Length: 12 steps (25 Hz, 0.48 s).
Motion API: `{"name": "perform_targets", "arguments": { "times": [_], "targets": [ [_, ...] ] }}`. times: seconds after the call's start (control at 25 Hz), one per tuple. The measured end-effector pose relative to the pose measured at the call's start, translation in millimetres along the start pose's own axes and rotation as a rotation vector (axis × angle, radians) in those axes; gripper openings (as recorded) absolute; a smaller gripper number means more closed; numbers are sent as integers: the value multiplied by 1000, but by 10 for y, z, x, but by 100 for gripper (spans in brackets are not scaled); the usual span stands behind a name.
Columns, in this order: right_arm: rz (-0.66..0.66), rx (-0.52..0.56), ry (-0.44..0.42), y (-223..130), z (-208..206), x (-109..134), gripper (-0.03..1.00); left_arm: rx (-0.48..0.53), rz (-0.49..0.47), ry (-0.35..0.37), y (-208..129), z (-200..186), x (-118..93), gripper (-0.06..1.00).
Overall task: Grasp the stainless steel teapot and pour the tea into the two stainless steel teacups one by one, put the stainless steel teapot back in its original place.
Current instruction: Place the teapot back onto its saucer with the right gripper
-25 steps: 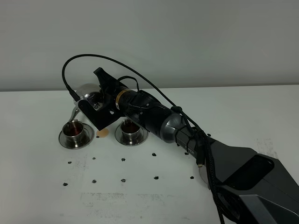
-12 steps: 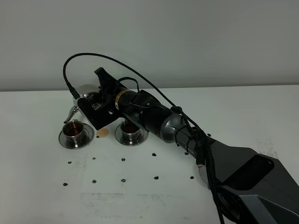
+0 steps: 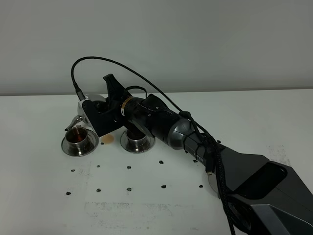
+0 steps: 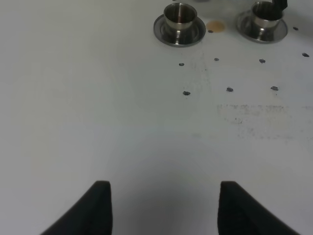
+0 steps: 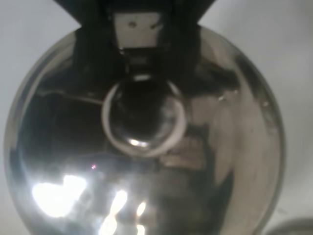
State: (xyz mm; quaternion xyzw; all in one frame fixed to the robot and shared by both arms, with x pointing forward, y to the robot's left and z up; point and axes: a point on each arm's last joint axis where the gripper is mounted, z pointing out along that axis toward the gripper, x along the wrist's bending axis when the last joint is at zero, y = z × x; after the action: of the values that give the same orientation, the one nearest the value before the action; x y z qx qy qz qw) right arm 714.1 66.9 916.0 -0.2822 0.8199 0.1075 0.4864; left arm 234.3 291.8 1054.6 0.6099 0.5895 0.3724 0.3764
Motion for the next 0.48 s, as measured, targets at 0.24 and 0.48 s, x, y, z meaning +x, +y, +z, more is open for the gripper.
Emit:
{"name": "perform_targets", "arguments": {
  "times": [0.24,0.48],
  "targets": [
    [69,6,18,-31,-175,-199,21,0,0,0,0,0,0,54],
    [182,23,55,-78,-401,-411,21,0,0,0,0,0,0,54]
  ]
}}
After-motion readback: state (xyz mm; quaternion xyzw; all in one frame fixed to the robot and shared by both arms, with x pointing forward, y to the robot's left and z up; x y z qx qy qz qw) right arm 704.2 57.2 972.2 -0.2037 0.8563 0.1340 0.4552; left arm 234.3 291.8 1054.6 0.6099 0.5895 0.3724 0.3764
